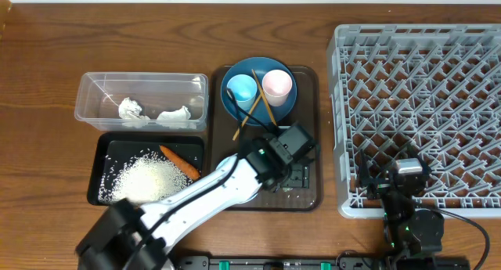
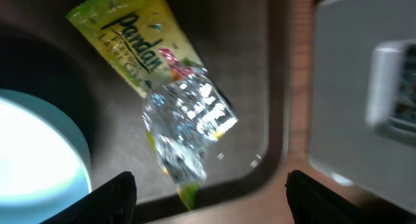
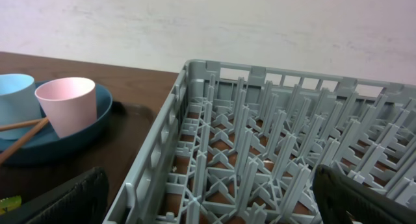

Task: Sort waste into correct bins and load items into the dishwasher rack
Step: 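Move the left gripper back and grasp the yellow Pandan wrapper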

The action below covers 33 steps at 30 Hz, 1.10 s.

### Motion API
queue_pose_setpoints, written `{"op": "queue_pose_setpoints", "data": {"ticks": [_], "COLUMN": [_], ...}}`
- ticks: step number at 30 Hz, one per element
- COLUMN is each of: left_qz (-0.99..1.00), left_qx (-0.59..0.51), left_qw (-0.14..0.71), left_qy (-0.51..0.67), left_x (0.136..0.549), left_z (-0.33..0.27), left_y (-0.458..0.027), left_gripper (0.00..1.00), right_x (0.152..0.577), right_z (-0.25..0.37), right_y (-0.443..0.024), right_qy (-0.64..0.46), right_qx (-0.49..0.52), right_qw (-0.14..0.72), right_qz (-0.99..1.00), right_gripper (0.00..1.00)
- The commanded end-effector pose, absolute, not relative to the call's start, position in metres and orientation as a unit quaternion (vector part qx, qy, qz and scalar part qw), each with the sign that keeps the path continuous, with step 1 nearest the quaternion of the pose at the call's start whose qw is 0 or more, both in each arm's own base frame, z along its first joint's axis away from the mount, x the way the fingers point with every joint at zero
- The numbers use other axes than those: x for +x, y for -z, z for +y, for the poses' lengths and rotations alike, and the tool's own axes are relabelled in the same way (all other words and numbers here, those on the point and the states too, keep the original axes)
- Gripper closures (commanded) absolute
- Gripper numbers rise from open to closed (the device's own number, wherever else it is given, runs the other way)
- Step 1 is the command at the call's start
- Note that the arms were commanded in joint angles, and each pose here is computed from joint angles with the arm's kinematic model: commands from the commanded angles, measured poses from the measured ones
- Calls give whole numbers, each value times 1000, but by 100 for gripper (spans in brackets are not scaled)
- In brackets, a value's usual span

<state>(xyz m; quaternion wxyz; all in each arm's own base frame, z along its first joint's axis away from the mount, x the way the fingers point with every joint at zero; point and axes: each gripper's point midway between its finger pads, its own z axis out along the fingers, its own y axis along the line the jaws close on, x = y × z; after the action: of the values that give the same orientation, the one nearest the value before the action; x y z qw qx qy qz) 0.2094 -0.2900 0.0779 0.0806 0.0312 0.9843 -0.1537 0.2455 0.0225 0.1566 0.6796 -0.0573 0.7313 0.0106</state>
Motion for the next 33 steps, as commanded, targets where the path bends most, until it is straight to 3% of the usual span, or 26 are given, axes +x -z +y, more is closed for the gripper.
{"op": "queue_pose_setpoints", "data": {"ticks": [1, 20, 24, 33], "left_qz": [988, 995, 995, 994], "left_qx": [16, 17, 20, 42], "left_qw": [80, 47, 49, 83], "left_qy": [130, 89, 86, 63], "left_x": [213, 212, 212, 208], "left_z": [-285, -286, -287, -291], "left_y": [-61, -11, -9, -9], "left_gripper": [25, 25, 35, 37], "right_x": [245, 245, 245, 245], "right_z": [24, 24, 24, 24], "right_y": [-156, -156, -156, -156], "right_qy": [-8, -8, -8, -8], "right_qx": [-64, -64, -64, -64], "right_qw": [679, 679, 679, 679], "right_qz": [731, 731, 731, 731], "right_gripper": [1, 1, 1, 1]}}
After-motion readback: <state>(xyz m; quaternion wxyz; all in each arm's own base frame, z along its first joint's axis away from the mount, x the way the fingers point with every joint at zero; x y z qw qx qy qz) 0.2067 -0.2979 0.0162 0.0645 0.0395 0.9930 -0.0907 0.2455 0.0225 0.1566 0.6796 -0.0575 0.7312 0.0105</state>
